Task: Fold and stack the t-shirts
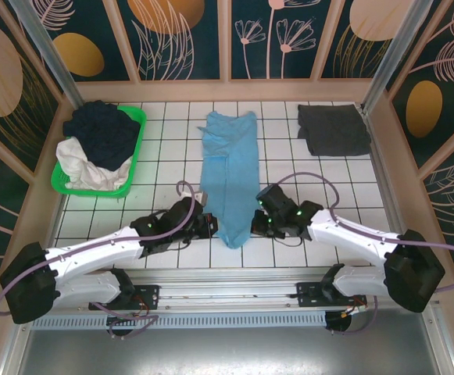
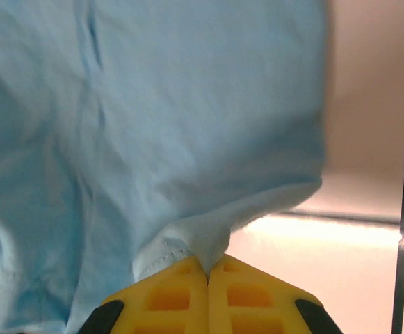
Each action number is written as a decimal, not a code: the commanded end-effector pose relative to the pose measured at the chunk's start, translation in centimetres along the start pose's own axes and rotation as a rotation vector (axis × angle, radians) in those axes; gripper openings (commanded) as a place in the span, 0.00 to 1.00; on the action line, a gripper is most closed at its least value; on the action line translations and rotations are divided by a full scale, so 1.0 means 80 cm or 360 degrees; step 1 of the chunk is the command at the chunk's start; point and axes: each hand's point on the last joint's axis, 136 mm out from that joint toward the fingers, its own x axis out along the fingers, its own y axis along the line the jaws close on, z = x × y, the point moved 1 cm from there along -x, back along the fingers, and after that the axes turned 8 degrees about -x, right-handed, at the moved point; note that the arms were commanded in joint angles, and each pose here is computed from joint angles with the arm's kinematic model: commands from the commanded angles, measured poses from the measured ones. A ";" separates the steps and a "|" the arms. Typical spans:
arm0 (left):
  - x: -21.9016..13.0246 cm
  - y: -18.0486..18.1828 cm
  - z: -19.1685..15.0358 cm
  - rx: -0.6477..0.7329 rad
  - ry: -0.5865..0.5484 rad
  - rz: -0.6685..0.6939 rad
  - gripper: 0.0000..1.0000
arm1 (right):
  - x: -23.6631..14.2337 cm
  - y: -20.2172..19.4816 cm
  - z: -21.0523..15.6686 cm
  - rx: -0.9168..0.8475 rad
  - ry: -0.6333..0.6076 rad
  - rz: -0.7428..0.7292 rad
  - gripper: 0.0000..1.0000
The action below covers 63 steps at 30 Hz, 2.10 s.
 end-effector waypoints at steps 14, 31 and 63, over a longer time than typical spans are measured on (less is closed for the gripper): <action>0.076 0.030 0.196 0.0083 -0.0249 0.0326 0.00 | 0.026 -0.025 0.219 -0.0126 -0.0343 -0.0054 0.00; 0.151 0.085 0.229 0.0031 -0.0078 0.0429 0.00 | 0.083 -0.055 0.276 -0.0100 -0.0241 -0.0029 0.00; 0.157 0.101 0.241 0.0082 -0.0005 0.0480 0.54 | 0.109 -0.030 0.270 -0.0154 -0.0353 -0.0102 0.27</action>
